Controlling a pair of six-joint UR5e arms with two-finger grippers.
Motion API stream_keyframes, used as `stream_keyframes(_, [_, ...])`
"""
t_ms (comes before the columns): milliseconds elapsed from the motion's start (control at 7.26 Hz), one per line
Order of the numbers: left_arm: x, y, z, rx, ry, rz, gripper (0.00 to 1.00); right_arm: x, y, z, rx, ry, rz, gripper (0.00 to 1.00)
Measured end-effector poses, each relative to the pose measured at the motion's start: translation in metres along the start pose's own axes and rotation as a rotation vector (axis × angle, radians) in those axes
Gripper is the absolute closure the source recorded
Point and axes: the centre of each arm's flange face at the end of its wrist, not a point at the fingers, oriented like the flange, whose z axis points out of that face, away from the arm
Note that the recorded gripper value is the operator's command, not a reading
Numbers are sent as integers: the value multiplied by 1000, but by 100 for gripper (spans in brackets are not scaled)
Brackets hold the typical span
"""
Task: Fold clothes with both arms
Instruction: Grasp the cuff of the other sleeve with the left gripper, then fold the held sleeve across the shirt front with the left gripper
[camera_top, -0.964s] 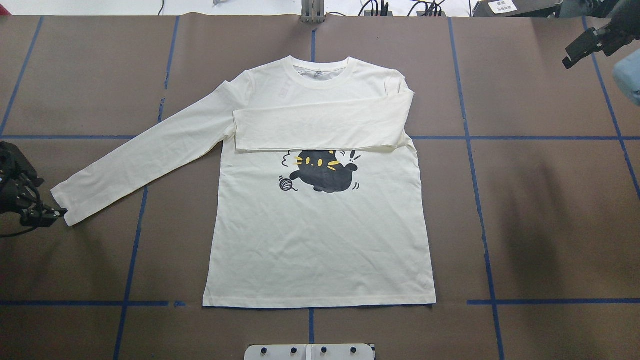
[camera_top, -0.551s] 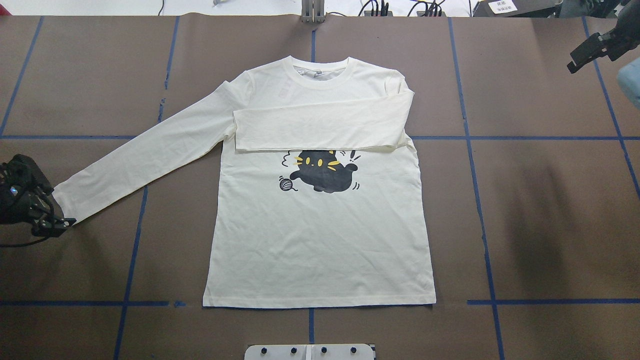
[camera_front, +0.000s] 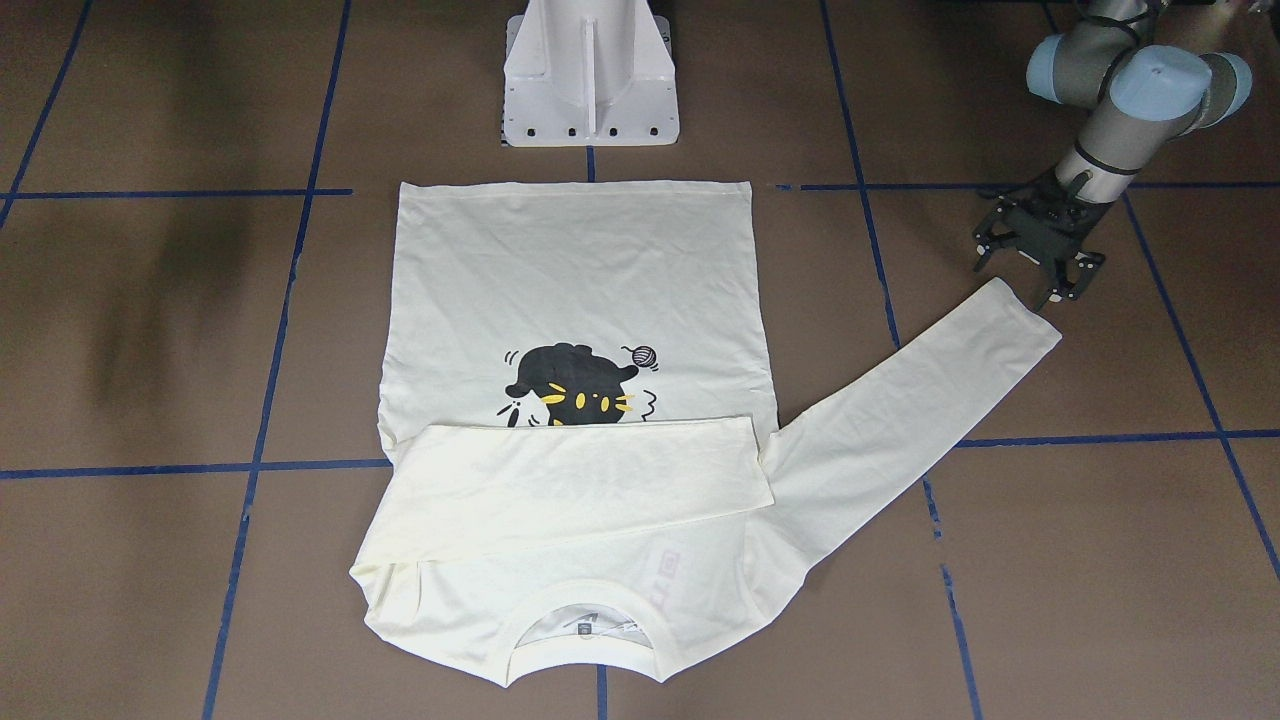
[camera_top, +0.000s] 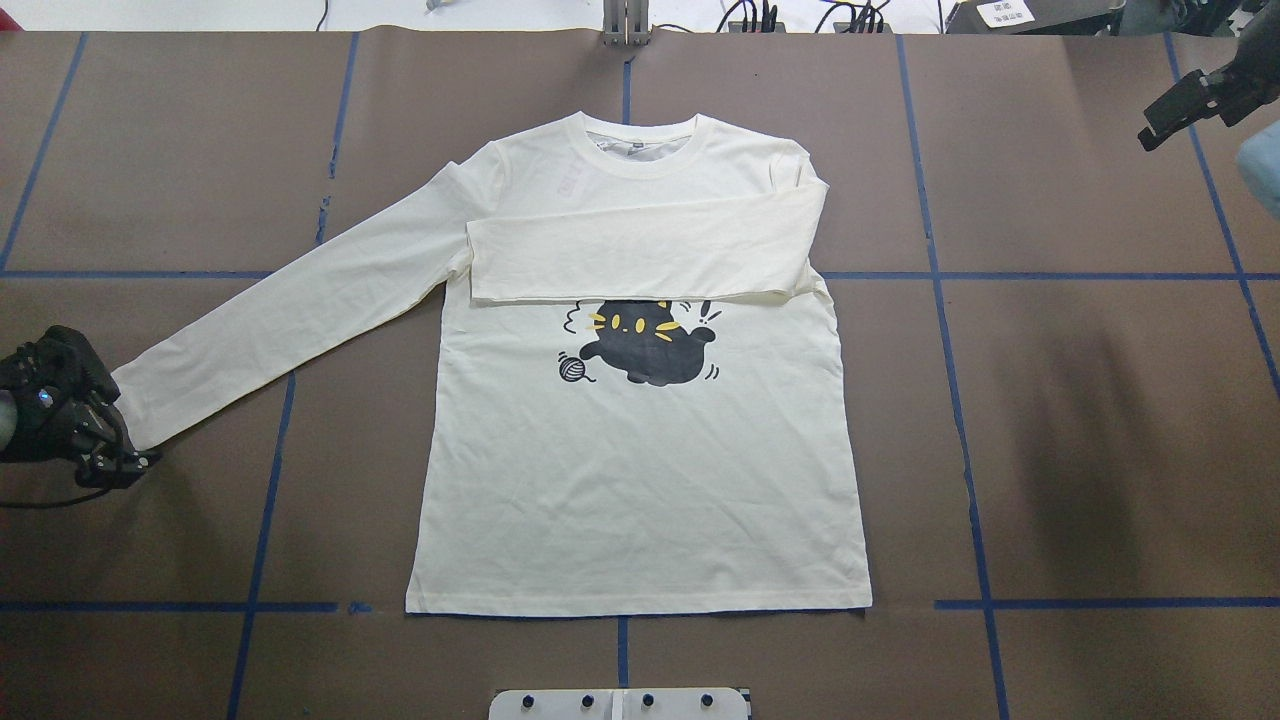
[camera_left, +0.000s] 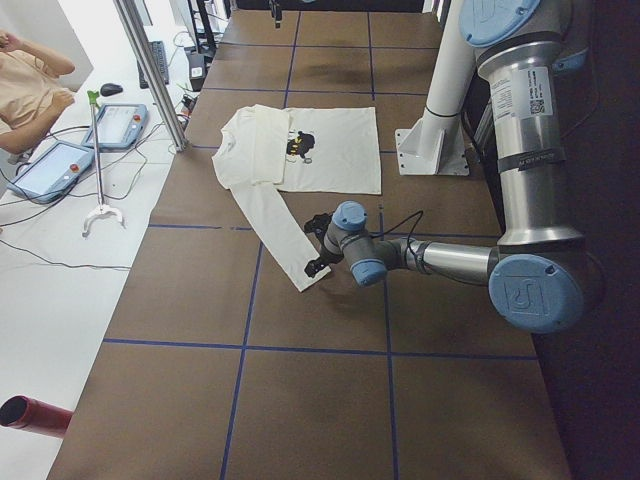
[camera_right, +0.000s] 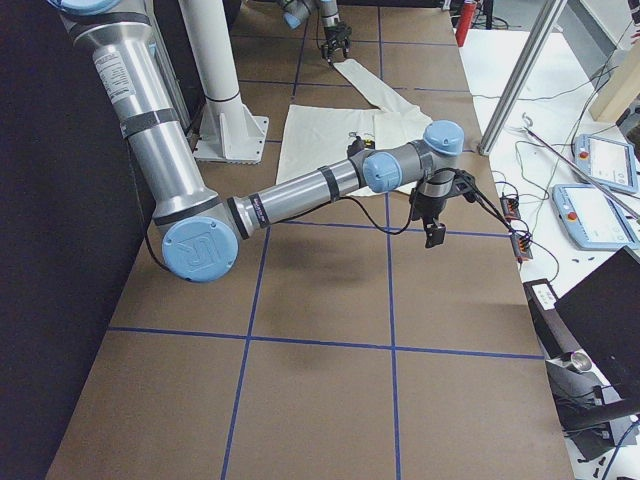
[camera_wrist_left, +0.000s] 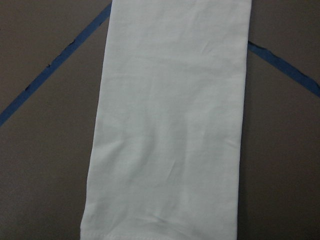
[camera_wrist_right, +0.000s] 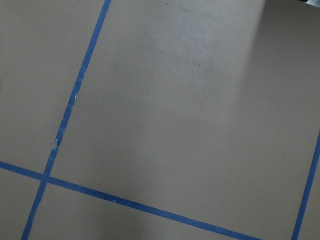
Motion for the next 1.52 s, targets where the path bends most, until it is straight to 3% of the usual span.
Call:
stream_keyframes(138, [0, 2, 2, -4, -5, 0, 61, 0, 0, 0, 0, 0, 0, 0])
stream_keyframes(413, [-1, 3, 4, -8, -11, 0, 100, -1, 0, 0, 0, -1, 0, 0])
stream_keyframes(827, [0, -3, -2, 9, -12, 1, 100, -1, -1, -1, 1, -2, -2, 0])
stream_keyframes(1102, [-10, -30, -20, 50, -34, -15, 100, -1, 0, 0, 1, -3, 0, 0])
stream_keyframes(1240, [-32, -67, -33, 78, -78, -48, 100, -1, 0, 0, 0, -3, 0, 0])
stream_keyframes(1515, [-68, -176, -60, 100, -158, -113, 100, 0, 0, 0, 0, -1, -1, 0])
